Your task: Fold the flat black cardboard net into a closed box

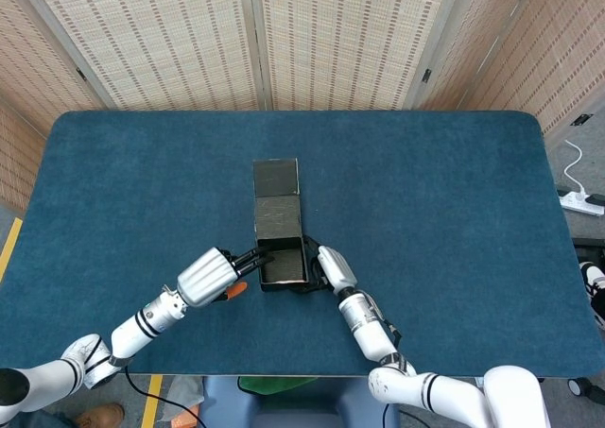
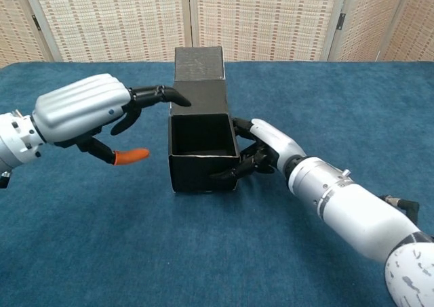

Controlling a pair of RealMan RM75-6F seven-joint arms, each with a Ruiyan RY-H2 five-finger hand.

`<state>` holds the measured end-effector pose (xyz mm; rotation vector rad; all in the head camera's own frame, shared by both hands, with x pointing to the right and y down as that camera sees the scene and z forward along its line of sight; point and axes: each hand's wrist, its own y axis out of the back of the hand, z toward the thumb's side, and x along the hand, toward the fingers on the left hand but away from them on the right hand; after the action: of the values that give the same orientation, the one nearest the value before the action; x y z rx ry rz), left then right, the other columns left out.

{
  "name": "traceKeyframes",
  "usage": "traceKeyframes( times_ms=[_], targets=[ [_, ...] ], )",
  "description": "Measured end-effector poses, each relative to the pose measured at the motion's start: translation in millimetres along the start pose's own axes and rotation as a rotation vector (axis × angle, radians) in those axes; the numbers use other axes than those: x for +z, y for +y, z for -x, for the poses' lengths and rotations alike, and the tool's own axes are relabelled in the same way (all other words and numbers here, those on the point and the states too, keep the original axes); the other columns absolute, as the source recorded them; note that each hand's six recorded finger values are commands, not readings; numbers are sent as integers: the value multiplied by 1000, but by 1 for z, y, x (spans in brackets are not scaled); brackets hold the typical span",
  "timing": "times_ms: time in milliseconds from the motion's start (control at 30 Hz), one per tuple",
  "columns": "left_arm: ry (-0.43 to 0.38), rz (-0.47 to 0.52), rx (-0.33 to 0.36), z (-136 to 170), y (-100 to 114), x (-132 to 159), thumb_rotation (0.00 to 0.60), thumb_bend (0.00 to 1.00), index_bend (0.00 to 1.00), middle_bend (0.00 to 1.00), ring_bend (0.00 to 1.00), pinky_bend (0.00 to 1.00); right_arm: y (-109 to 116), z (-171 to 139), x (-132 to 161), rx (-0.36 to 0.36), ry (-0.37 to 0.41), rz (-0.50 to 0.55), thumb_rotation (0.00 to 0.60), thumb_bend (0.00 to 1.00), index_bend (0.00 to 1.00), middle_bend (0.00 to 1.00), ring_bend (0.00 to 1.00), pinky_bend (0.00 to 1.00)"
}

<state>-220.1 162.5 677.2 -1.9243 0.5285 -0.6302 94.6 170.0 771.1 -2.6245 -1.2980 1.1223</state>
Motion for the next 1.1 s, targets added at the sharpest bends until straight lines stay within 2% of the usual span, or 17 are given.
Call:
traceKeyframes(
  times_ms=[100, 200, 300, 467, 633, 767, 900, 1100],
  targets=[
    [39, 101, 5, 4, 7, -4, 600, 350, 138, 224, 762, 867, -6, 1, 2, 11, -3, 18, 600, 161, 19, 102, 698, 1000],
    [84, 212, -6, 8, 12, -9, 600, 348, 111, 208, 760, 873, -10, -3, 3, 22, 0, 30, 600, 94, 0, 12, 640, 1000],
    [137, 275, -19, 14, 15, -19, 600, 347, 78, 189, 758, 878, -12, -9, 5, 37, 2, 41, 600, 80, 0, 0, 593, 1000],
    [176, 315, -37, 17, 12, -24, 600, 336, 27, 145, 743, 883, -12, -21, 7, 63, 3, 47, 600, 79, 0, 0, 570, 1000],
    [233, 467, -61, 22, 8, -28, 600, 330, 0, 110, 731, 882, -10, -36, 7, 83, -2, 45, 600, 78, 0, 0, 567, 1000],
    [271, 559, -91, 27, 2, -30, 600, 299, 0, 55, 702, 882, 2, -44, 1, 51, -16, 32, 600, 78, 0, 0, 566, 1000],
    [319, 656, -153, 32, -11, -33, 600, 243, 0, 2, 667, 882, 20, -53, -4, 17, -17, 19, 600, 80, 0, 0, 566, 1000],
    [408, 789, -235, 35, -37, -44, 600, 225, 0, 0, 648, 882, 61, -74, 15, -41, 56, -9, 600, 82, 0, 13, 565, 1000]
  ],
)
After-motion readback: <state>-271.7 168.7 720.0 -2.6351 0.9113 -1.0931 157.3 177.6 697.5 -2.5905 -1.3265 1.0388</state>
